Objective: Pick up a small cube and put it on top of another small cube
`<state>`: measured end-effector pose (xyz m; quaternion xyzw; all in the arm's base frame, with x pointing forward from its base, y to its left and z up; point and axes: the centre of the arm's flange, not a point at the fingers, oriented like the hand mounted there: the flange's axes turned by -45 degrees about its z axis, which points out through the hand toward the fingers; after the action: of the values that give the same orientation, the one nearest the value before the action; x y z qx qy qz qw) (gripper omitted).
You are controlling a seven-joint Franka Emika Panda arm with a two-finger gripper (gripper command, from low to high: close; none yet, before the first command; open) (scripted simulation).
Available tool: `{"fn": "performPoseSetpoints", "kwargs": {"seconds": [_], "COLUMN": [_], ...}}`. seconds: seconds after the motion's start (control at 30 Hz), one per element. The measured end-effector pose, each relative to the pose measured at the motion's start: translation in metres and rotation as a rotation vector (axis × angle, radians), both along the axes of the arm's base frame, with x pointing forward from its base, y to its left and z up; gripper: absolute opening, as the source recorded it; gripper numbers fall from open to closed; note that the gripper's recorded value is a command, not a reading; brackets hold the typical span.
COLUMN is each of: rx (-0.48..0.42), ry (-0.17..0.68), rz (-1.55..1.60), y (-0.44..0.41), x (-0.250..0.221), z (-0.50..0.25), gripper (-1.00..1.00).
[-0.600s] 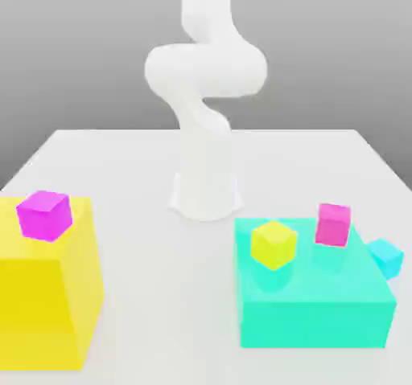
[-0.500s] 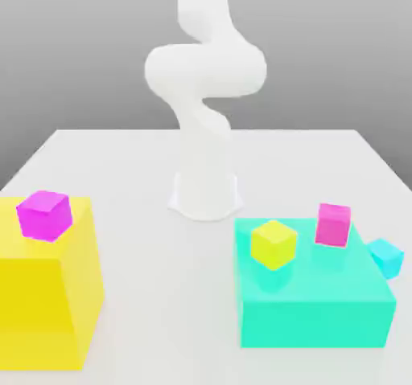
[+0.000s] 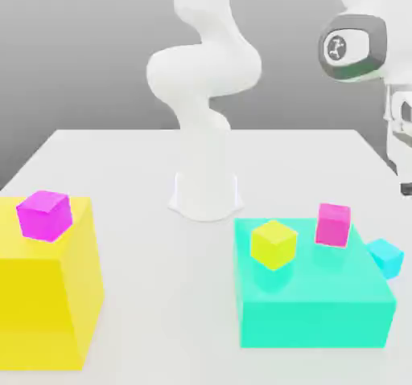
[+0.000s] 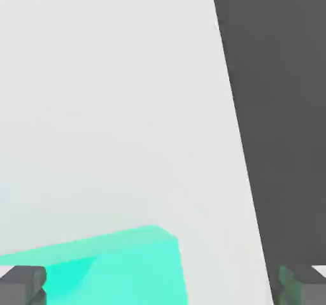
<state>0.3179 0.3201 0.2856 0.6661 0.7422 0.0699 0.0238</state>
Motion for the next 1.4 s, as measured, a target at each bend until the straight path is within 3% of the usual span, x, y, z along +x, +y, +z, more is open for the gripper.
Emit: {"fn": "performPoseSetpoints", "kwargs": {"seconds": [0.13,0.33,0.37,0.6,0.93,1.4], "rx": [-0.08,-0.092,-0.093,-0.095,-0.1,-0.085], "ry": [0.093,0.115,0.115,0.116,0.113,0.123], "rz": [0.302,0.353,0.353,0.354,0.294,0.032], "y": [0.021,0.021,0.02,0.02,0.011,-0.084], "x": [-0.064,-0.074,-0.074,-0.075,-0.067,-0.045], "z": [-0.073,-0.144,-0.15,-0.149,-0.056,0.06], "gripper": [0.0,0.0,-1.0,-1.0,-1.0,-1.0]}}
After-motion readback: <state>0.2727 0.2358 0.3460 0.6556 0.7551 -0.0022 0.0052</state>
